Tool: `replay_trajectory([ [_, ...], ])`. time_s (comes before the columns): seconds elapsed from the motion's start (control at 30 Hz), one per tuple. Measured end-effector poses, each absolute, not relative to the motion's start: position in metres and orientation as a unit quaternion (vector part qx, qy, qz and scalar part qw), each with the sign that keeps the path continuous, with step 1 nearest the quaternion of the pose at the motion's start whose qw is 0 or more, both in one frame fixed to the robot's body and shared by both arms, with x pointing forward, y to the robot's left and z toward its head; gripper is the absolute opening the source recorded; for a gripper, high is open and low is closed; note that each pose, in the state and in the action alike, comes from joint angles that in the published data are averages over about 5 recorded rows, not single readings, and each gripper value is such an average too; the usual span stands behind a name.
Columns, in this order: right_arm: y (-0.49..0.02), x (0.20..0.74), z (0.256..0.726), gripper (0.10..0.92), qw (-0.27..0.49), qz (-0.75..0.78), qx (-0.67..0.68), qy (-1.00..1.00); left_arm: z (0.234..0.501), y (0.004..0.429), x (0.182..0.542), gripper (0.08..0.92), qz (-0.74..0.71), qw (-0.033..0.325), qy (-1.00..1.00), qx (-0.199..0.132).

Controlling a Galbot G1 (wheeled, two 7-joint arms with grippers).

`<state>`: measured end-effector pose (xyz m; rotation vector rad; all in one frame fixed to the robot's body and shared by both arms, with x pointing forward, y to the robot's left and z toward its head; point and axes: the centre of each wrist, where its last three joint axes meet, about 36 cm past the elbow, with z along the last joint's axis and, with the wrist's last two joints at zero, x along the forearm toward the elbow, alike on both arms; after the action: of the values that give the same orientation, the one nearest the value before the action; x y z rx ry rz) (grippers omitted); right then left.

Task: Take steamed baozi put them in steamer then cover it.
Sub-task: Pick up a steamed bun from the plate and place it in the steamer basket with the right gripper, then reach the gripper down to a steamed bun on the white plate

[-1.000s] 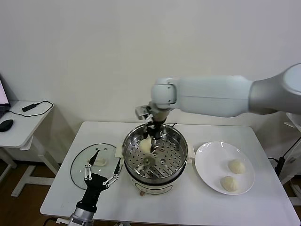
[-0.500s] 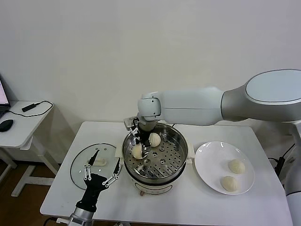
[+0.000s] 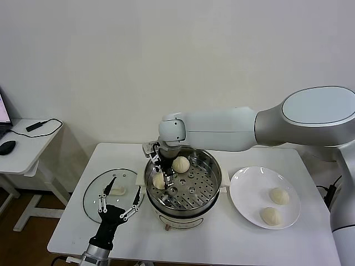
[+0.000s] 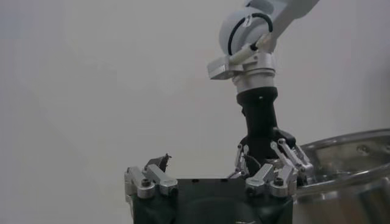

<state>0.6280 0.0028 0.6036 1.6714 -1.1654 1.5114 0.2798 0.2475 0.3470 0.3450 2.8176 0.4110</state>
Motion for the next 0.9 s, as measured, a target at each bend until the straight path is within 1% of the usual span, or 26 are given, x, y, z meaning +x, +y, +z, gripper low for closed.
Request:
replay_trajectory([
  [0.13, -0.019, 0.631, 0.625, 0.823, 0.293, 0.57, 0.63, -0.439, 0.348, 0.247, 0.279, 0.823, 0.141, 0.136, 0.974, 0.118],
  [0.23, -0.047, 0.635, 0.646, 0.823, 0.291, 0.571, 0.629, -0.44, 0.348, 0.248, 0.278, 0.823, 0.143, 0.135, 0.973, 0.117],
  [0.37, -0.098, 0.64, 0.674, 0.823, 0.296, 0.571, 0.625, -0.443, 0.347, 0.247, 0.279, 0.823, 0.145, 0.135, 0.973, 0.119],
  [0.5, -0.16, 0.644, 0.689, 0.823, 0.308, 0.567, 0.617, -0.449, 0.347, 0.245, 0.279, 0.823, 0.145, 0.134, 0.973, 0.121],
  [0.7, -0.257, 0.641, 0.684, 0.823, 0.339, 0.559, 0.601, -0.459, 0.346, 0.242, 0.277, 0.823, 0.146, 0.133, 0.972, 0.124],
  [0.9, -0.334, 0.628, 0.649, 0.823, 0.373, 0.541, 0.592, -0.466, 0.346, 0.24, 0.277, 0.823, 0.148, 0.132, 0.972, 0.125],
])
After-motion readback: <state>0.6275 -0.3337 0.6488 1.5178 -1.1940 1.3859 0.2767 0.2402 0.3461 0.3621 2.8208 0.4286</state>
